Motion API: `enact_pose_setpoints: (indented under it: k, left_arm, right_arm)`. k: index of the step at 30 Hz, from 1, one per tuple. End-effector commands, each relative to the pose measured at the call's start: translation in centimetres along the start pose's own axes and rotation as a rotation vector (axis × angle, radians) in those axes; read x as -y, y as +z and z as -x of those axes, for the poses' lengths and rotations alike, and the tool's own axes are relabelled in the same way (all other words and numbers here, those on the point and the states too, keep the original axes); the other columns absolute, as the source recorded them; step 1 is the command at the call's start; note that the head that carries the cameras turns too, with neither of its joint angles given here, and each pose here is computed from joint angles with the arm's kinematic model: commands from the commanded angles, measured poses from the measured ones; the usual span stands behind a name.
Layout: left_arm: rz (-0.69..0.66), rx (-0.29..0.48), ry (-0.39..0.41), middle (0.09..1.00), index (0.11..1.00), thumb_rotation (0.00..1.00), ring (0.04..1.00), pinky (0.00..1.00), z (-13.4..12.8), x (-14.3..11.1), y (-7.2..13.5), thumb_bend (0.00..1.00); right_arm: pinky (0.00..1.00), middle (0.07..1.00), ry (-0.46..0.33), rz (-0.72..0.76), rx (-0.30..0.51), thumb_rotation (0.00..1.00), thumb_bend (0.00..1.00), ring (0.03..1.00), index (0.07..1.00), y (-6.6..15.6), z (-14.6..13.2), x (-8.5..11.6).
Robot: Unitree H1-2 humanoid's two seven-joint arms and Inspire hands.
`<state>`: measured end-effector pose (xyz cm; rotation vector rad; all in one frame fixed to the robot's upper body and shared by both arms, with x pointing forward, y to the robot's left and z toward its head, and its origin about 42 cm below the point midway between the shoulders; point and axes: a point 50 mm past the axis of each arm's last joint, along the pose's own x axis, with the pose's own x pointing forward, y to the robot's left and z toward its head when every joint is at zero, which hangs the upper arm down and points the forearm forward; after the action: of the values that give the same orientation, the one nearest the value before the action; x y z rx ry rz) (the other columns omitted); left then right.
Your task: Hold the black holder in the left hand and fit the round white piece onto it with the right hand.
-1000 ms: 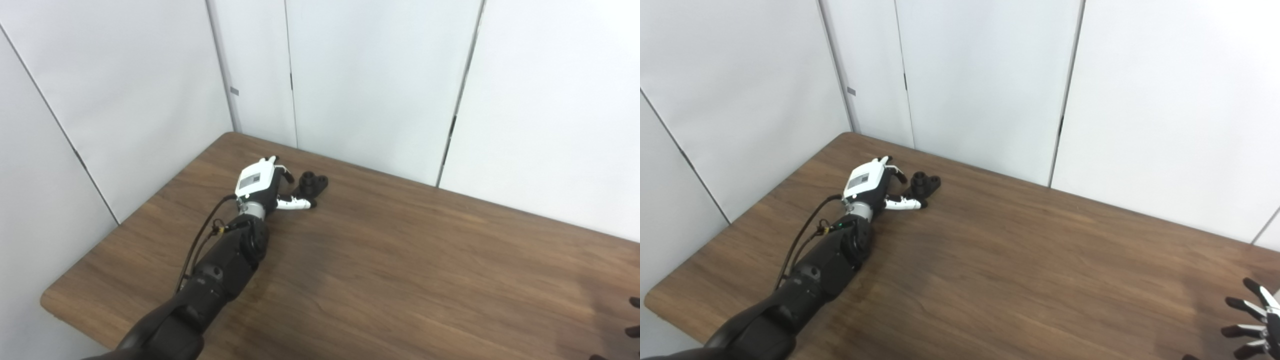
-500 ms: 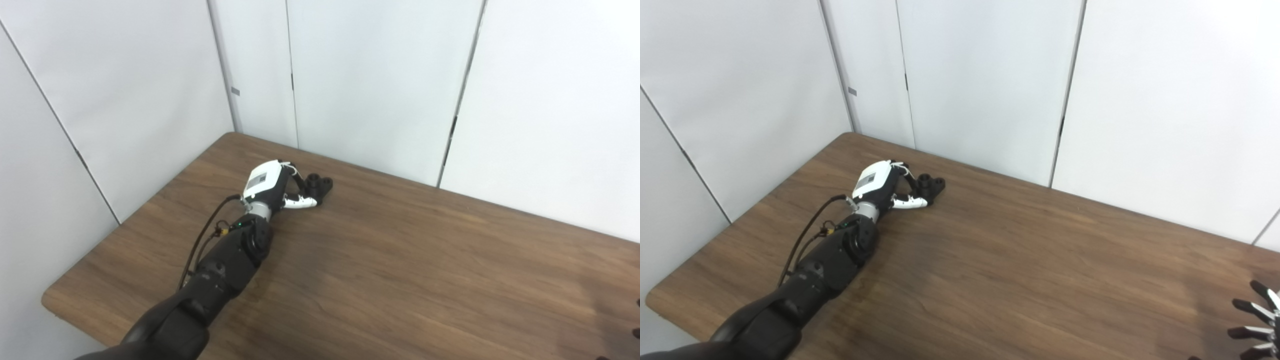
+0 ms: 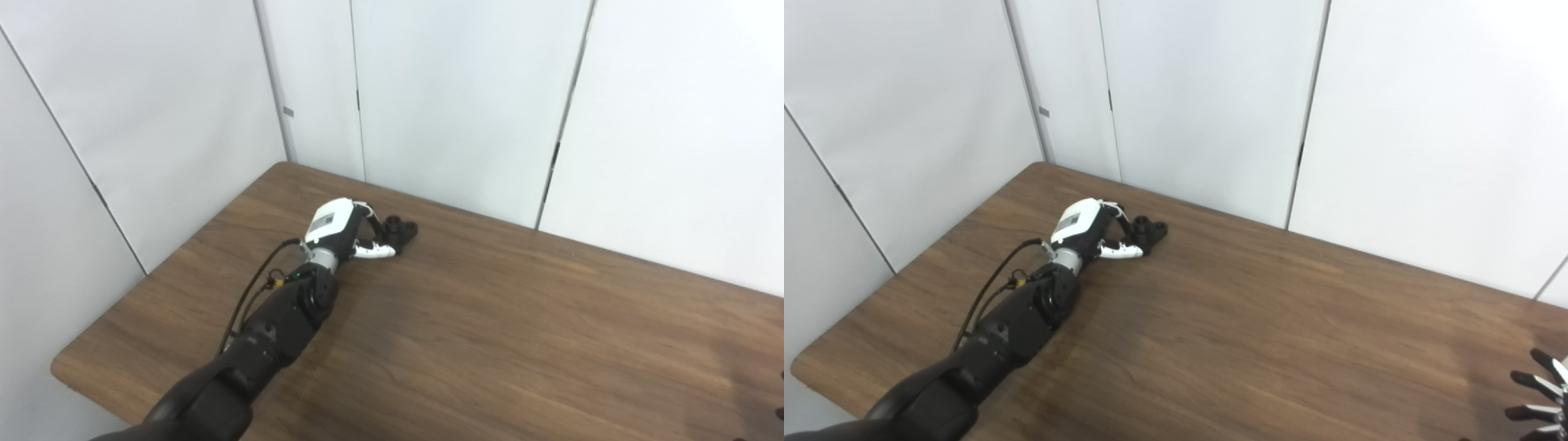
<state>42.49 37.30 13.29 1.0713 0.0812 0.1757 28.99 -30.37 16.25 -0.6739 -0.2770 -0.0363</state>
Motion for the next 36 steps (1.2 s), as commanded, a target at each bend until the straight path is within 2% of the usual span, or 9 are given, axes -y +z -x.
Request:
enact_pose_setpoints:
  k: [1,4,7,10,14,20,25,28,36]
  left_arm:
    - [-0.010,0.088,-0.062,0.849,0.480,0.07,0.951,0.88,0.5,0.6,1.1,0.52]
    - [0.025,0.137,-0.097,0.864,0.481,0.07,0.952,0.85,1.3,1.1,1.6,0.52]
    - [0.045,0.207,-0.138,0.872,0.483,0.06,0.964,0.86,2.5,1.8,2.7,0.52]
    - [0.026,0.300,-0.168,0.874,0.483,0.06,0.951,0.83,4.1,2.6,4.5,0.52]
    - [0.022,0.389,-0.213,0.879,0.483,0.07,0.949,0.85,5.8,3.2,6.8,0.52]
    - [0.007,0.552,-0.309,0.894,0.485,0.07,0.954,0.82,8.0,4.2,10.5,0.52]
    - [0.003,0.627,-0.382,0.898,0.485,0.07,0.947,0.79,8.9,5.3,12.4,0.52]
    - [-0.006,0.656,-0.426,0.904,0.486,0.07,0.960,0.83,9.3,6.2,13.3,0.52]
    - [-0.016,0.780,-0.518,0.879,0.485,0.07,0.922,0.75,10.9,9.9,15.1,0.52]
  right_arm:
    - [0.42,0.778,-0.047,0.003,0.076,0.14,0.58,0.604,0.887,1.3,-1.1,0.9]
    - [0.44,0.778,-0.050,0.009,0.073,0.15,0.58,0.608,0.886,1.8,-1.3,0.8]
    - [0.45,0.780,-0.055,0.005,0.072,0.11,0.58,0.614,0.887,2.1,-1.4,0.8]
    - [0.45,0.783,-0.055,-0.001,0.076,0.07,0.58,0.624,0.887,2.5,-1.5,0.7]
    - [0.46,0.786,-0.053,0.006,0.076,0.02,0.59,0.631,0.889,3.0,-1.6,0.6]
    - [0.48,0.780,-0.061,0.011,0.077,0.00,0.63,0.629,0.879,3.9,-1.9,0.8]
    - [0.46,0.780,-0.069,0.023,0.075,0.01,0.64,0.605,0.872,4.3,-2.2,0.9]
    - [0.46,0.778,-0.078,0.046,0.083,0.05,0.65,0.596,0.865,4.2,-2.5,0.9]
    - [0.47,0.766,-0.088,0.069,0.086,0.11,0.64,0.600,0.873,5.3,-2.8,0.7]
